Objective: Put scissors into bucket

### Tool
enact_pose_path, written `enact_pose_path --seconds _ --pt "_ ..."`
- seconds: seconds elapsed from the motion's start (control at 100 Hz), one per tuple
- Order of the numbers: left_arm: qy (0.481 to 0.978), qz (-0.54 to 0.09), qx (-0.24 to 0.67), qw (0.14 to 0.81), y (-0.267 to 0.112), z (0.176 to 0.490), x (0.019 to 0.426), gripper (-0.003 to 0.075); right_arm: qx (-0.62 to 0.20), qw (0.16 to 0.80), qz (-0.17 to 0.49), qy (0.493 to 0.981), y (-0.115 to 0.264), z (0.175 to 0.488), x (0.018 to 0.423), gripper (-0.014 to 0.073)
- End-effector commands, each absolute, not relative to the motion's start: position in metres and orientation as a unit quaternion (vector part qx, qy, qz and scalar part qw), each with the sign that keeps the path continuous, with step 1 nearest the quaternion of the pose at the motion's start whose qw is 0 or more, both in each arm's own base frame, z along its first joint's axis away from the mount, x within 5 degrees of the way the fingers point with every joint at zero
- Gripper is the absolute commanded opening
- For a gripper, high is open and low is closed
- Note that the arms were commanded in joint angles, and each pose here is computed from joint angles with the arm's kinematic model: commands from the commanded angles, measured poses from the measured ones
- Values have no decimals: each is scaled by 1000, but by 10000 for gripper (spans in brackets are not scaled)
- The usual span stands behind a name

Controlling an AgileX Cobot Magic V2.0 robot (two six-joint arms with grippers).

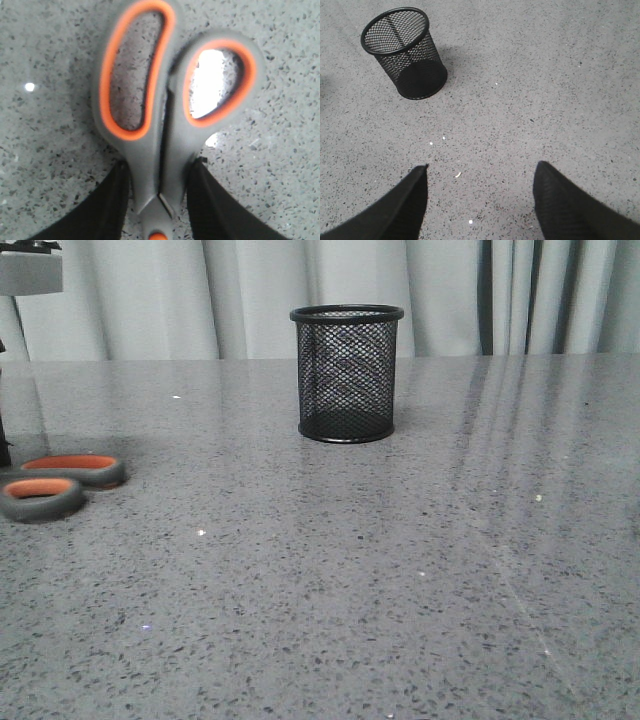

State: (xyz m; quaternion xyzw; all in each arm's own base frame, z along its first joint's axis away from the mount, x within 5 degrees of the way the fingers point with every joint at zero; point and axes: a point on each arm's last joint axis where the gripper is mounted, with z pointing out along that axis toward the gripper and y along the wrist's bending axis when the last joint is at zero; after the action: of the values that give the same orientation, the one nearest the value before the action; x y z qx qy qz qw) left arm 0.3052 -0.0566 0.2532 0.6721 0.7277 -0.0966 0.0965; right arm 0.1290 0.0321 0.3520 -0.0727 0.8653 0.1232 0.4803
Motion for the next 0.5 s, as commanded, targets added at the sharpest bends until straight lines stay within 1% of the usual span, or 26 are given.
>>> enact_pose_path --seconds 0.0,0.06,0.13,0.49 --pt "723 -102 673 122 -62 272 302 125 -71 523 122 841 32 368 132 412" --pt "723 -102 673 122 -62 272 302 88 -71 523 122 841 32 368 132 412" --pt "723 -102 673 122 -62 272 302 63 -71 523 122 841 32 368 132 412" --pt "723 -102 673 122 -62 272 302 61 -71 523 122 841 32 368 132 412"
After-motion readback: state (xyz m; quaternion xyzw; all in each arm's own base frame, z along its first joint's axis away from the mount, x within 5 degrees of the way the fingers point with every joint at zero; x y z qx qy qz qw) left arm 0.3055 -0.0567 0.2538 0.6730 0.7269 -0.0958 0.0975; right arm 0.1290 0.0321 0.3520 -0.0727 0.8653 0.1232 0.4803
